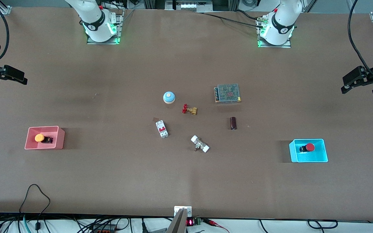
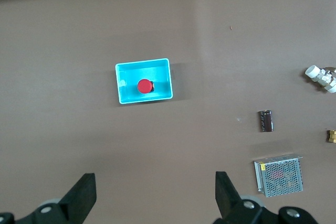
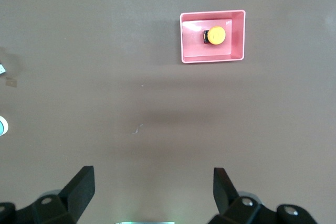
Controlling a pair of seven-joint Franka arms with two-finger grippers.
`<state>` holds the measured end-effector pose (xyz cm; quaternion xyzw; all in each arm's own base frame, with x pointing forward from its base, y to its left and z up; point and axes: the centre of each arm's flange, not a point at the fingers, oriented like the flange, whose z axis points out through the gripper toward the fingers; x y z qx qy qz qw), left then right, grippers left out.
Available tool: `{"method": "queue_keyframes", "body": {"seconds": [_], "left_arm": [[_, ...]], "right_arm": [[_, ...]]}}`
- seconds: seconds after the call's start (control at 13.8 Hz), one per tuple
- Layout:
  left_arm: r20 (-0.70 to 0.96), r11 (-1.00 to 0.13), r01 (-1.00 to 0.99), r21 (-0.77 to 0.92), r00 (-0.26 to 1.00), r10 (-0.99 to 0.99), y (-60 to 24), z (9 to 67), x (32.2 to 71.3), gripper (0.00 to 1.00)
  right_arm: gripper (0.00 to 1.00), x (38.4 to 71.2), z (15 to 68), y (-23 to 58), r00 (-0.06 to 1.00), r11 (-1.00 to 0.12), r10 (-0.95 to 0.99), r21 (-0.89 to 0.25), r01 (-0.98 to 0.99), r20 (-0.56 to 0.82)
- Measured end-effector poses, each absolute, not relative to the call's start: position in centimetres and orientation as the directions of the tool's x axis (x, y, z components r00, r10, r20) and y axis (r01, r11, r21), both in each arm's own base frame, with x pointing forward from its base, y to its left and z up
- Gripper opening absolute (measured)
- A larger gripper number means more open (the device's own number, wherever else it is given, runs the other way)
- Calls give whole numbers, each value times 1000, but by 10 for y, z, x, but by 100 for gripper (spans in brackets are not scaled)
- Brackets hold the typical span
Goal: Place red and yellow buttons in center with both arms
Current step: 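Lower the right gripper to the yellow button while the left gripper reaches the red button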
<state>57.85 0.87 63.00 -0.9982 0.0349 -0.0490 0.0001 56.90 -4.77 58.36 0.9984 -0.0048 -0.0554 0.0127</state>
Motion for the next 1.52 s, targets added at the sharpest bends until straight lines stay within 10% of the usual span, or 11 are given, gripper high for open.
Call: {"method": "queue_keyframes", "body": {"seconds": [0.58, 1.52], "left_arm": [[65, -998, -60, 3, 996, -60, 12, 615, 584, 100], [-35, -1000, 3, -3, 999, 3, 83, 382, 680, 100]], "right_arm": [[100, 588, 527, -68, 990, -999, -42, 30, -39, -131], [100, 662, 312, -155, 996, -997, 36, 71, 41, -77]]}}
